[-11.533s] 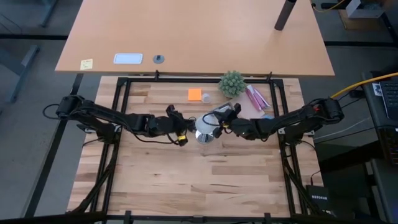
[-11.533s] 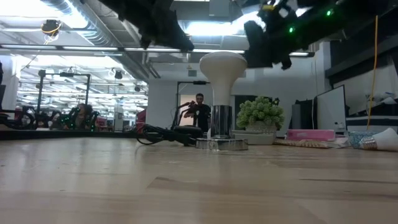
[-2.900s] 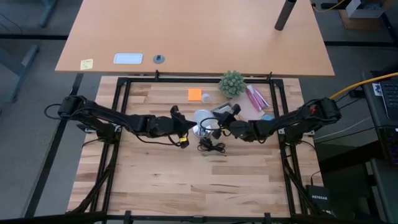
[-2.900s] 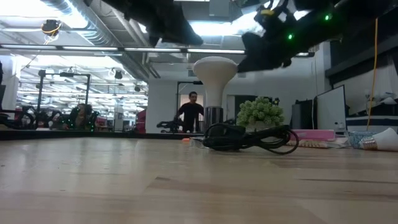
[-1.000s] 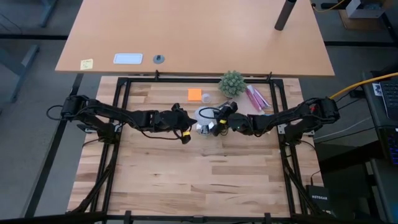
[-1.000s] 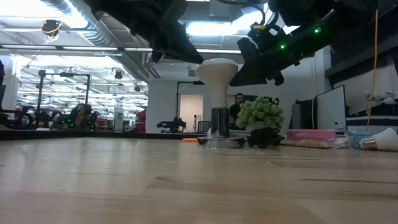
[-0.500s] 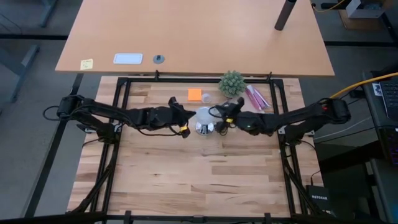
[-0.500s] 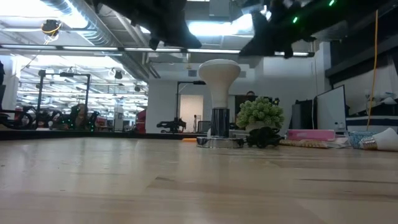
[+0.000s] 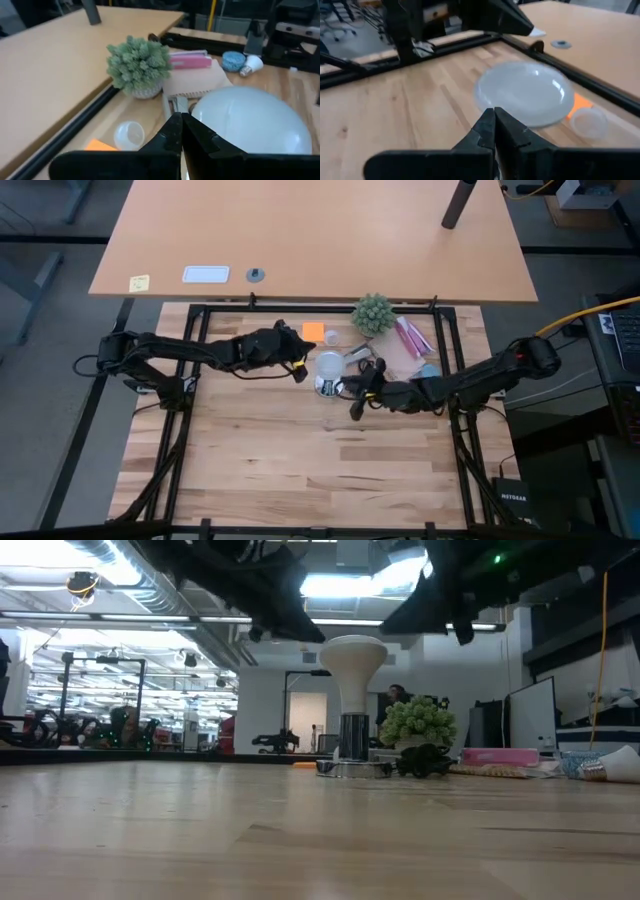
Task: Screw lightbulb
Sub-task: Remove the lightbulb from the silver lamp
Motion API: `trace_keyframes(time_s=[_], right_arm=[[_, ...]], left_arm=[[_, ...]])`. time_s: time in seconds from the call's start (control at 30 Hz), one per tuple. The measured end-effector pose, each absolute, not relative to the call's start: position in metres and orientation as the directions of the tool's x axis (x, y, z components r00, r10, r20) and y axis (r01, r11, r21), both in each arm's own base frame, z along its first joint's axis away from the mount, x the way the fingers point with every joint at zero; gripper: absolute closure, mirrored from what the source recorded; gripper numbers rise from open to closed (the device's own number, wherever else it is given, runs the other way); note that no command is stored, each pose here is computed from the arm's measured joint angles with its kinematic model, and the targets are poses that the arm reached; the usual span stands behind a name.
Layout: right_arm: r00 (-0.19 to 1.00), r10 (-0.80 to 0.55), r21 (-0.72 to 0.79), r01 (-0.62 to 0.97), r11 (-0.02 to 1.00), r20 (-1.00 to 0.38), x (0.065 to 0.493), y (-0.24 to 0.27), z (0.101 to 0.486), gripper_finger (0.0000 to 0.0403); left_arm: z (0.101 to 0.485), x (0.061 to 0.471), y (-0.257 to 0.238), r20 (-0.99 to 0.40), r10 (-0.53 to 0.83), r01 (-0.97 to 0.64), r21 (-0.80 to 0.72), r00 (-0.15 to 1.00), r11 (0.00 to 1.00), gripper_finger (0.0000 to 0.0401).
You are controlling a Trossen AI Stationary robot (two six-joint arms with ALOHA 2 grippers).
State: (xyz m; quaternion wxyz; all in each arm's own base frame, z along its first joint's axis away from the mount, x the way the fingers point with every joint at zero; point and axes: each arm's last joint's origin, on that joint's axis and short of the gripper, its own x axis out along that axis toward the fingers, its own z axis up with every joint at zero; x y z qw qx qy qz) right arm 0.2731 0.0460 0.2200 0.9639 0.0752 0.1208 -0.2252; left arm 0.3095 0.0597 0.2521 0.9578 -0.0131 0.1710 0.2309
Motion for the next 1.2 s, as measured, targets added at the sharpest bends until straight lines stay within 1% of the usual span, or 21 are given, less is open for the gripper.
trace_keyframes(time_s=[0.2, 0.27, 0.4, 0.57, 0.73, 0.9, 1.07, 1.2], right_arm=[[0.828, -0.480, 0.068, 0.518, 0.853, -0.288, 0.280, 0.046, 0.204, 0.0397], [0.826, -0.482, 0.065, 0.520, 0.852, -0.292, 0.281, 0.046, 0.202, 0.0397], [0.818, -0.493, 0.058, 0.531, 0.846, -0.295, 0.281, 0.043, 0.201, 0.0397], [0.802, -0.520, 0.058, 0.558, 0.828, -0.295, 0.283, 0.035, 0.201, 0.0397], [0.784, -0.547, 0.057, 0.586, 0.809, -0.294, 0.283, 0.026, 0.201, 0.0397], [0.763, -0.576, 0.052, 0.614, 0.787, -0.294, 0.284, 0.018, 0.201, 0.0397], [0.763, -0.569, 0.066, 0.613, 0.787, -0.307, 0.285, 0.006, 0.200, 0.0397], [0.758, -0.572, 0.073, 0.620, 0.781, -0.313, 0.286, -0.002, 0.200, 0.0397]], left_arm=[[0.239, 0.316, 0.062, -0.378, 0.383, -0.403, 0.028, 0.843, 0.915, 0.0401], [0.238, 0.317, 0.059, -0.379, 0.369, -0.389, 0.025, 0.849, 0.921, 0.0401], [0.237, 0.319, 0.054, -0.384, 0.325, -0.350, 0.006, 0.864, 0.937, 0.0401], [0.237, 0.321, 0.044, -0.380, 0.302, -0.329, -0.005, 0.874, 0.944, 0.0401], [0.236, 0.320, 0.036, -0.407, 0.279, -0.321, -0.037, 0.869, 0.946, 0.0401], [0.235, 0.321, 0.026, -0.413, 0.235, -0.285, -0.062, 0.880, 0.957, 0.0401], [0.235, 0.322, 0.019, -0.407, 0.215, -0.265, -0.070, 0.888, 0.962, 0.0401], [0.239, 0.325, 0.017, -0.347, 0.218, -0.259, -0.078, 0.912, 0.963, 0.0401]])
